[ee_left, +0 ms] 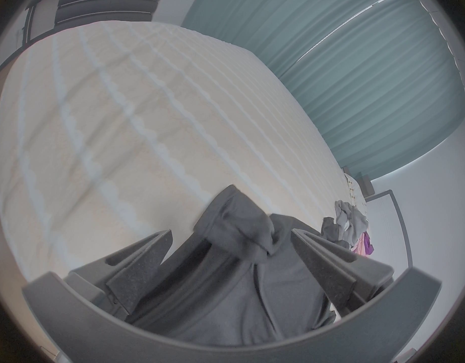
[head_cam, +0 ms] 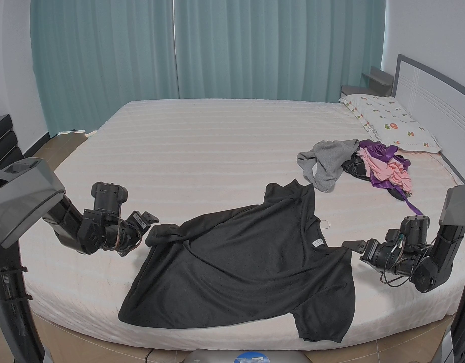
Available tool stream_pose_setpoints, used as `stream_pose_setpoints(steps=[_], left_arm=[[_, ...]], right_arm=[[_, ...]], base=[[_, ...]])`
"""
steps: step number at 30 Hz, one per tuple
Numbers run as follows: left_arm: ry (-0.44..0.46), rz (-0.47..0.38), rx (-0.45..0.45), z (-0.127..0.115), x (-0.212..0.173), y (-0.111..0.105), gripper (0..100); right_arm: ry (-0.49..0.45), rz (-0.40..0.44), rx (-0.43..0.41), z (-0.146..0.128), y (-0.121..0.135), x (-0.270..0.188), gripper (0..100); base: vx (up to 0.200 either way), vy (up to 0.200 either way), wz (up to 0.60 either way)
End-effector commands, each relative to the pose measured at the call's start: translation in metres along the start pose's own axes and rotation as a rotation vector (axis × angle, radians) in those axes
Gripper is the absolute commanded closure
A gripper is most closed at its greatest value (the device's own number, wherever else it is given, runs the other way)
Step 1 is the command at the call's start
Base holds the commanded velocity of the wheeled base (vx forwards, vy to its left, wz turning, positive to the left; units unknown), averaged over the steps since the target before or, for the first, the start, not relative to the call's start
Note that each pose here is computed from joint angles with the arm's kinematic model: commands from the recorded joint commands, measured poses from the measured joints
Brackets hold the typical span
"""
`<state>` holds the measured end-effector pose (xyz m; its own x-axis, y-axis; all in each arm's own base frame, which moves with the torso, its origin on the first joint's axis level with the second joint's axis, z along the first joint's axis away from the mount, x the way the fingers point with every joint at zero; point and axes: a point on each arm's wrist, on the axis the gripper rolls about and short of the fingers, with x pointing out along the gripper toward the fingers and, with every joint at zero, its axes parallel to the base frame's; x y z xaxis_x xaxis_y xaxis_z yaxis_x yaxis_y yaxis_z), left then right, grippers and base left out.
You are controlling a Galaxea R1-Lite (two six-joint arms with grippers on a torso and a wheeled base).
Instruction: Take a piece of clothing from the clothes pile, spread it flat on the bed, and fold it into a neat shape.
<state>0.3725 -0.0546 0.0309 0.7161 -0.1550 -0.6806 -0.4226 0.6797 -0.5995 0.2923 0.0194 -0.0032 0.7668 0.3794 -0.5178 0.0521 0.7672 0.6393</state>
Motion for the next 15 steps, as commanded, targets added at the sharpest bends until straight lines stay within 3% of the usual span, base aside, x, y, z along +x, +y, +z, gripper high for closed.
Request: stream_pose_setpoints(steps=[1, 8, 9, 15], left_arm=[[0.025, 0.039, 0.007, 0.0, 0.05, 0.003, 0], [-0.002, 0.066, 0.094, 0.001, 0.071, 0.002, 0], [-0.004, 0.073, 0.107, -0.001, 0.074, 0.002, 100], [-0.024, 0.063, 0.136, 0.001, 0.081, -0.003, 100]], right_arm=[[0.013, 0.004, -0.003, -0.003, 0.001, 0.002, 0], [0.007, 0.008, -0.006, -0.002, 0.002, 0.003, 0], [0.011, 0.005, -0.004, -0.002, 0.001, 0.003, 0], [0.02, -0.003, 0.001, -0.004, -0.002, 0.007, 0]], base=[[0.0, 0.0, 0.0], [0.0, 0.0, 0.0], [0.0, 0.0, 0.0], [0.0, 0.0, 0.0]])
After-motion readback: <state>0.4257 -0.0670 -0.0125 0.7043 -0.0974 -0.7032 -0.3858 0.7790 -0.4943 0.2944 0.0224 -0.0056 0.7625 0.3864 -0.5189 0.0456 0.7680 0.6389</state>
